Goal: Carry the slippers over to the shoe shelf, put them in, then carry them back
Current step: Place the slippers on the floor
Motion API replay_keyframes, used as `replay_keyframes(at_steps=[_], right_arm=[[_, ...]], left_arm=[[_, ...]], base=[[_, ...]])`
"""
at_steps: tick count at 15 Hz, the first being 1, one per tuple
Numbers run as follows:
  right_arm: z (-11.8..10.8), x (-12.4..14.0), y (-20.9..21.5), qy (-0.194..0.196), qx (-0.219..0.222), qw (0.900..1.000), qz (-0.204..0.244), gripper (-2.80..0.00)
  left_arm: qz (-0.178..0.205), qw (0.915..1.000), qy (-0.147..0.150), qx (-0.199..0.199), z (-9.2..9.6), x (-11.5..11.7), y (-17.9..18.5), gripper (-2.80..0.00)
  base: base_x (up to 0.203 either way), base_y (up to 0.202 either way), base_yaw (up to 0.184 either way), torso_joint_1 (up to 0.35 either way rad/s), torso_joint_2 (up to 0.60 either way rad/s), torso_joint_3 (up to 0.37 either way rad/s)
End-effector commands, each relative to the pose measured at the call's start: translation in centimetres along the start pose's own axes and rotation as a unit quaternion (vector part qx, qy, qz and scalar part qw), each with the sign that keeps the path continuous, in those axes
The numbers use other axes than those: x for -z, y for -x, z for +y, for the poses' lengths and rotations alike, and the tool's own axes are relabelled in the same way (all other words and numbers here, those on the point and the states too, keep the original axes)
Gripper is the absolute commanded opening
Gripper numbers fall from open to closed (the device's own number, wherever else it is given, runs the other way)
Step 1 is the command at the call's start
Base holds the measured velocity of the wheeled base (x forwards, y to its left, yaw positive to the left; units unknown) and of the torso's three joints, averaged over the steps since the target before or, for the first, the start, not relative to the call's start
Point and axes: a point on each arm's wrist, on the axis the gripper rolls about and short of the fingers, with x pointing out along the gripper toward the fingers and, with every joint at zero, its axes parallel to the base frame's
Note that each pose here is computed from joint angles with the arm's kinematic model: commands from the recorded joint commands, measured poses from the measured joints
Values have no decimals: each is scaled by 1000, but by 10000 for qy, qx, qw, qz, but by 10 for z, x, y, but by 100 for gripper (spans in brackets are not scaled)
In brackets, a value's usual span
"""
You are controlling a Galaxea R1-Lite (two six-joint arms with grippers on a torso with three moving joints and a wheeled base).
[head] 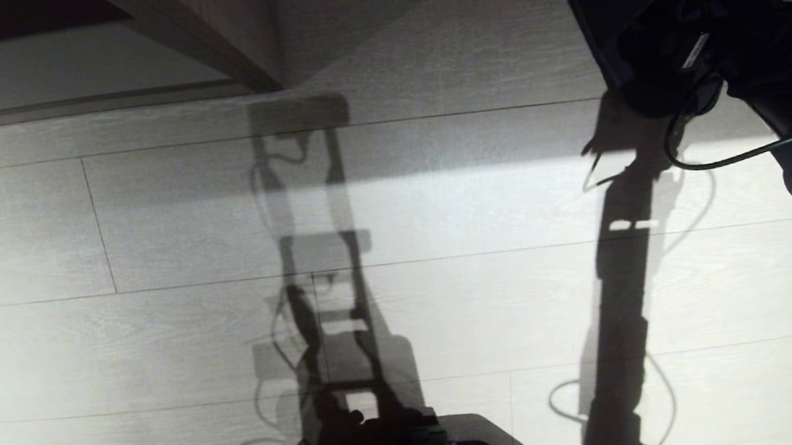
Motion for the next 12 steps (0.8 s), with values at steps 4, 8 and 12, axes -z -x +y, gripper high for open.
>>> replay_keyframes(at_steps=[4, 8, 12], right_arm=[[1, -9, 8, 35, -149, 9999, -30, 0], [1, -14, 17, 52, -187, 9998, 15, 0], [2, -23, 27, 115, -205, 9997, 53, 0]], left_arm=[[-3, 10000, 4, -3, 0, 0, 0, -280], [-3, 10000, -4, -3, 0, 0, 0, -280], [-3, 10000, 4, -3, 0, 0, 0, -280]], base=[[0, 0, 0, 0, 0, 0], [0, 0, 0, 0, 0, 0], [0, 0, 0, 0, 0, 0]])
